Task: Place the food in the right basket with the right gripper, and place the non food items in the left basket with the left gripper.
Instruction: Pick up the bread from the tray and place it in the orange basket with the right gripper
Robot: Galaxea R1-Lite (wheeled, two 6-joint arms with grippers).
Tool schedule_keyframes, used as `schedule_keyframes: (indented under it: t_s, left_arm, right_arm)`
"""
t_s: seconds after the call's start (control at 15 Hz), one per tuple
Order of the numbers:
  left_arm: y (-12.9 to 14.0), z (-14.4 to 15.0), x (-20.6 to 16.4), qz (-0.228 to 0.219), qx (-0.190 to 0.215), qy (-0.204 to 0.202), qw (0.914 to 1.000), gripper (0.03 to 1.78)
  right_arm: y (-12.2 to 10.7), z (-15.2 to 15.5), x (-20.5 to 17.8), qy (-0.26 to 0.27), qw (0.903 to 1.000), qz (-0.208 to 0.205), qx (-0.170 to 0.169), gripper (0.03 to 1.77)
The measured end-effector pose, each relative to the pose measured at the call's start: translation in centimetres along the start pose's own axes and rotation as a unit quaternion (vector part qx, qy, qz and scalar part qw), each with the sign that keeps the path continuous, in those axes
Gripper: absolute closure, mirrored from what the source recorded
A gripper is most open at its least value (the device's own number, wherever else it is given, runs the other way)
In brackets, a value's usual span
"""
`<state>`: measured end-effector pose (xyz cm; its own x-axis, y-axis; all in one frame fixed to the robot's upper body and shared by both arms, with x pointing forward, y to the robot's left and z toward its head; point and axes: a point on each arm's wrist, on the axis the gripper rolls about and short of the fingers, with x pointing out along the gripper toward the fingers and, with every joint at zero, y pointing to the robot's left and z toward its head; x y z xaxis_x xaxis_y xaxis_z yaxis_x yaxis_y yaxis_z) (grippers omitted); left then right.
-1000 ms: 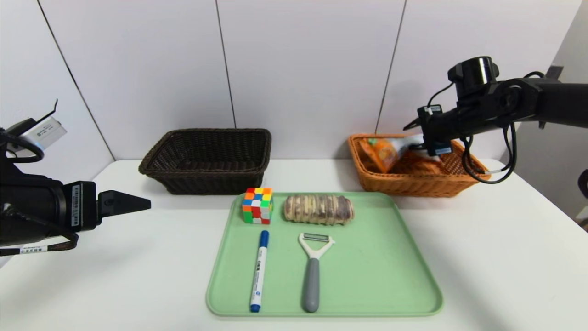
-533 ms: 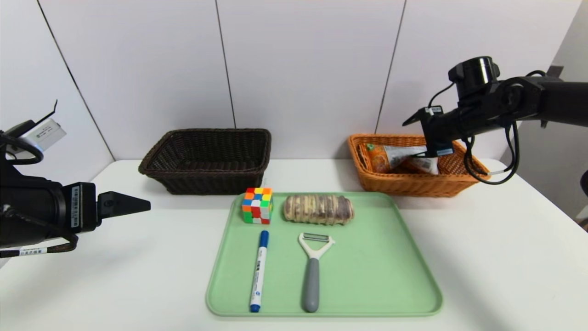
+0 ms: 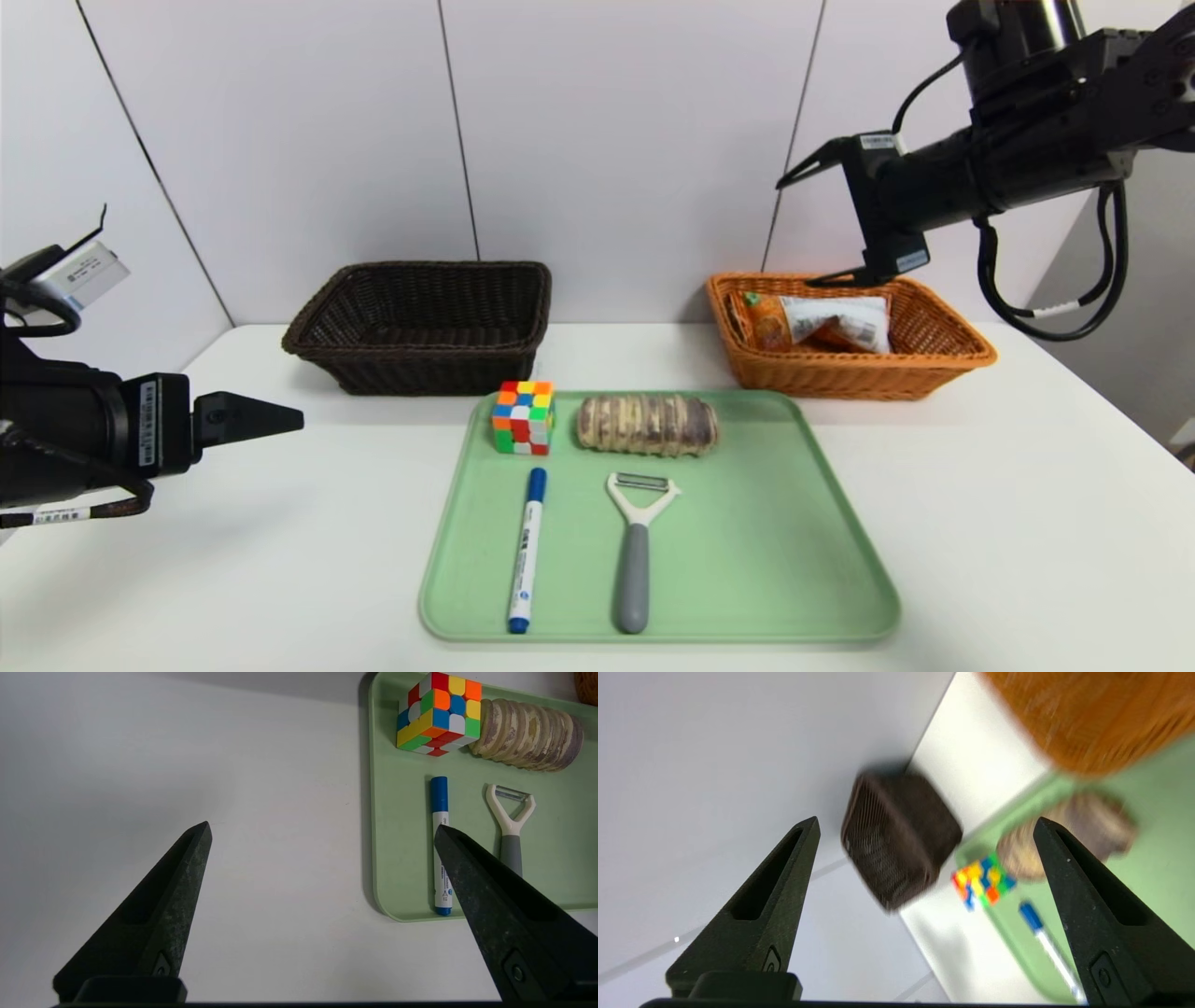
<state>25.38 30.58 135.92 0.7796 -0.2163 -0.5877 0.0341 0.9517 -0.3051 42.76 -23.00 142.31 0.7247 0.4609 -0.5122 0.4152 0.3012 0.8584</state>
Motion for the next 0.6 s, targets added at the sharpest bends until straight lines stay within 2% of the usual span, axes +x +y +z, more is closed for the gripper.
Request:
schedule_keyframes:
  t_s: [0.13,0.33,0.6]
  left_arm:
    - [0.1,-0.3,-0.1,0.000,0.000,0.002,1.0000,0.12]
    - [0.1,-0.5,-0.2,0.000,0.000,0.001,1.0000,0.12]
    - [0.1,-0.7,-0.6,-0.001,0.000,-0.003,1.0000,0.12]
  right_arm:
    - [0.5,-3.5,-1.2,0.043,0.9990,-0.001,-0.015,0.19]
    - [0.1,-8.6,-1.6,0.110,0.9924,-0.035,-0.043,0.16]
    - [-0.7,-10.5,0.4,0.132,0.9872,-0.066,-0.059,0.13]
